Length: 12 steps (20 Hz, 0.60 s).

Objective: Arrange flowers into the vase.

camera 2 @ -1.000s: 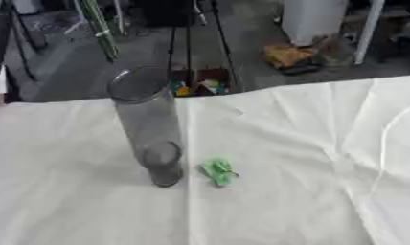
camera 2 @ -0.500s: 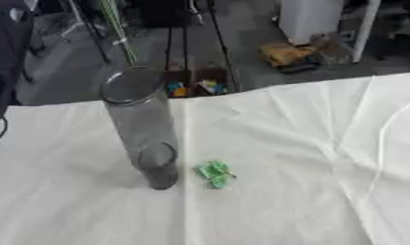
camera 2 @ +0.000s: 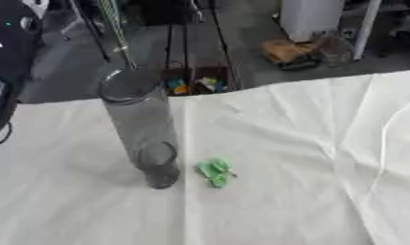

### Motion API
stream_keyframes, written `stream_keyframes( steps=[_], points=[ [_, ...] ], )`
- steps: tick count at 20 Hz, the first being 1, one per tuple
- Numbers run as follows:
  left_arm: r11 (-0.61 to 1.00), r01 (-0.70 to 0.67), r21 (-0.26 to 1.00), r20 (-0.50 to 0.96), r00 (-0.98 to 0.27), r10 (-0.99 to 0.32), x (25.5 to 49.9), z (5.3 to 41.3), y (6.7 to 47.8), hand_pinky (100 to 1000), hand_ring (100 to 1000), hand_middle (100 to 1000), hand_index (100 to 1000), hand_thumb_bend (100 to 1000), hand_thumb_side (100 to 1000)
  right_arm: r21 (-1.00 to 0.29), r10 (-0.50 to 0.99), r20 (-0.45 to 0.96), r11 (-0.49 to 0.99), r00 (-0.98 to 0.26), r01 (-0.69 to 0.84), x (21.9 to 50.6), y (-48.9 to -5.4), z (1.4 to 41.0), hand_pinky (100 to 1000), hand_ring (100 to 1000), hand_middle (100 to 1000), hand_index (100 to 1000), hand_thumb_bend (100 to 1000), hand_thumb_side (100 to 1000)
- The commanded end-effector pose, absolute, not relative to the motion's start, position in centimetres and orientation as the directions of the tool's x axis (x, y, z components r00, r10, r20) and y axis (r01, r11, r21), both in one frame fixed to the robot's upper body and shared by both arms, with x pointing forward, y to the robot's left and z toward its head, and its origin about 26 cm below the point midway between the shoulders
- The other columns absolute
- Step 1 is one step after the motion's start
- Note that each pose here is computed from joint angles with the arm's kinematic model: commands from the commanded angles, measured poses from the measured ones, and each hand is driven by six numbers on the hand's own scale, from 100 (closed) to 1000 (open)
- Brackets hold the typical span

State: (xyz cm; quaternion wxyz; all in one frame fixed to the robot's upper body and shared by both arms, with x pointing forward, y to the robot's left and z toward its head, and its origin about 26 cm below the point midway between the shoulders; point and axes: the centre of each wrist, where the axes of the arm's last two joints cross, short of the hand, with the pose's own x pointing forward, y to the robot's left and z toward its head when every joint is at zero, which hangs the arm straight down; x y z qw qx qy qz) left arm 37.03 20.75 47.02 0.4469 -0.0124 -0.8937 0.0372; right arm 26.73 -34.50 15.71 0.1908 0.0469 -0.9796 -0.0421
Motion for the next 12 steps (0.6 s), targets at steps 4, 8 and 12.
stream_keyframes(
  steps=[4, 8, 12],
  points=[
    [0.998, -0.009, -0.062, 0.769, -0.638, 0.042, 36.09, 47.67, 21.12, 100, 100, 100, 100, 100, 742, 0.082, -0.105, 0.345, 0.993, -0.933, -0.082, 26.69, -34.42, 16.49, 814, 724, 477, 894, 100, 861],
    [0.997, -0.002, -0.074, 0.774, -0.631, 0.056, 36.16, 47.44, 21.22, 100, 100, 100, 100, 100, 743, 0.082, -0.105, 0.342, 0.993, -0.934, -0.082, 26.73, -34.35, 16.5, 815, 725, 477, 894, 100, 862],
    [0.998, -0.011, -0.063, 0.776, -0.629, 0.042, 36.29, 47.09, 21.25, 100, 100, 100, 100, 100, 741, 0.082, -0.106, 0.339, 0.993, -0.935, -0.083, 26.78, -34.29, 16.53, 816, 726, 476, 895, 100, 863]
  ],
)
